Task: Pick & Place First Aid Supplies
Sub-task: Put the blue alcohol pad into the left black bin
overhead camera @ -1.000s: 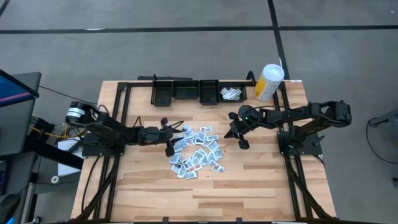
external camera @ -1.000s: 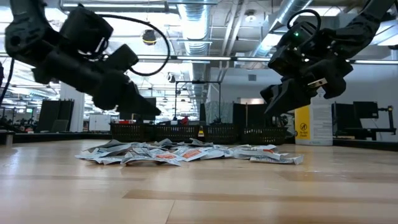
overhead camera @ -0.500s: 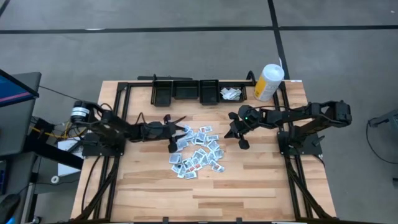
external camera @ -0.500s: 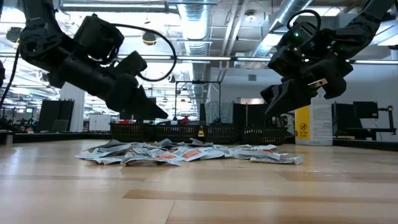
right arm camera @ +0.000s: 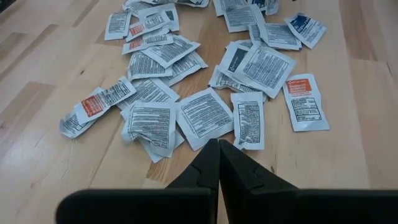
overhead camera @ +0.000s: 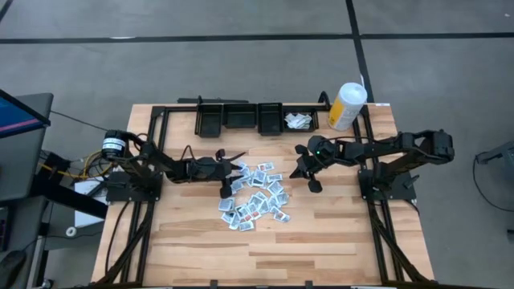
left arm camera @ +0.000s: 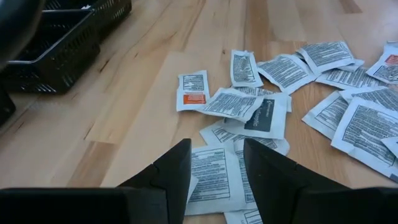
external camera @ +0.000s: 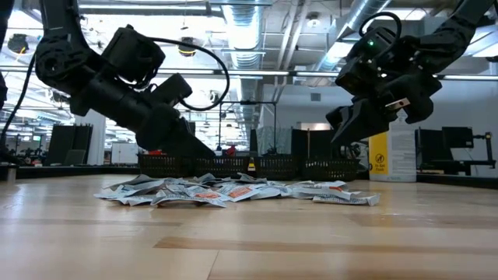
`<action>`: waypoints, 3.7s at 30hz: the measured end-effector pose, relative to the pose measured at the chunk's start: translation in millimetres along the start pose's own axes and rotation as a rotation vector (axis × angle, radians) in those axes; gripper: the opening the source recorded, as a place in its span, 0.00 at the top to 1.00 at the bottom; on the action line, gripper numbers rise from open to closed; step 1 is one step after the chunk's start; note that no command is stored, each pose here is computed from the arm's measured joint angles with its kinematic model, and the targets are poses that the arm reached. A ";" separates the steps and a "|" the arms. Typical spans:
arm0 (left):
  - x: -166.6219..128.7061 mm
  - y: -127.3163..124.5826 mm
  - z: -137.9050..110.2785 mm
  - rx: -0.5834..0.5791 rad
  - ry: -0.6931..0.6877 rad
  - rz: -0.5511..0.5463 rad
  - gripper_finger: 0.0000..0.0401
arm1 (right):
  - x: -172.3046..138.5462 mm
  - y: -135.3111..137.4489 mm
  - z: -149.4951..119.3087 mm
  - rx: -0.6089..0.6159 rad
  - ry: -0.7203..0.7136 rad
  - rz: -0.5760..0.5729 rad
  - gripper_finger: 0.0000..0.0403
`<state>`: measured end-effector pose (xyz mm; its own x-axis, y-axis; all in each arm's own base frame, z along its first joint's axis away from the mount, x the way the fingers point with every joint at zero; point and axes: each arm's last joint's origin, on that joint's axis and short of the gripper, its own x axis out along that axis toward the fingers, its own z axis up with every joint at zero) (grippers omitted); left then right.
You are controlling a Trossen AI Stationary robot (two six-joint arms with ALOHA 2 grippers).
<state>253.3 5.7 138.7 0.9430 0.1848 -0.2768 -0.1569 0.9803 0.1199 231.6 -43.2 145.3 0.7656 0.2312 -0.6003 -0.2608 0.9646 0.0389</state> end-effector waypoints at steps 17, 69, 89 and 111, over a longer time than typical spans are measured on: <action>1.3 9.8 -1.6 -0.010 0.013 0.046 0.50 | 0.0 0.0 0.4 -0.002 -0.003 0.000 1.00; 8.2 9.0 -20.4 0.008 0.107 0.092 0.82 | 0.0 -0.8 2.8 -0.020 -0.026 -0.008 1.00; 7.5 9.8 -17.6 0.018 0.091 0.141 0.99 | 0.0 -0.9 3.2 -0.022 -0.030 -0.009 1.00; -54.3 44.3 59.2 0.247 -0.089 0.612 0.99 | -0.1 -1.0 3.5 -0.024 -0.033 -0.010 1.00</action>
<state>212.5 35.0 215.5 0.7275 0.6860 -0.0106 -0.6097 0.6535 0.4485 233.8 -43.7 148.0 0.7869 0.2263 -0.5741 -0.2669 0.9636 0.0140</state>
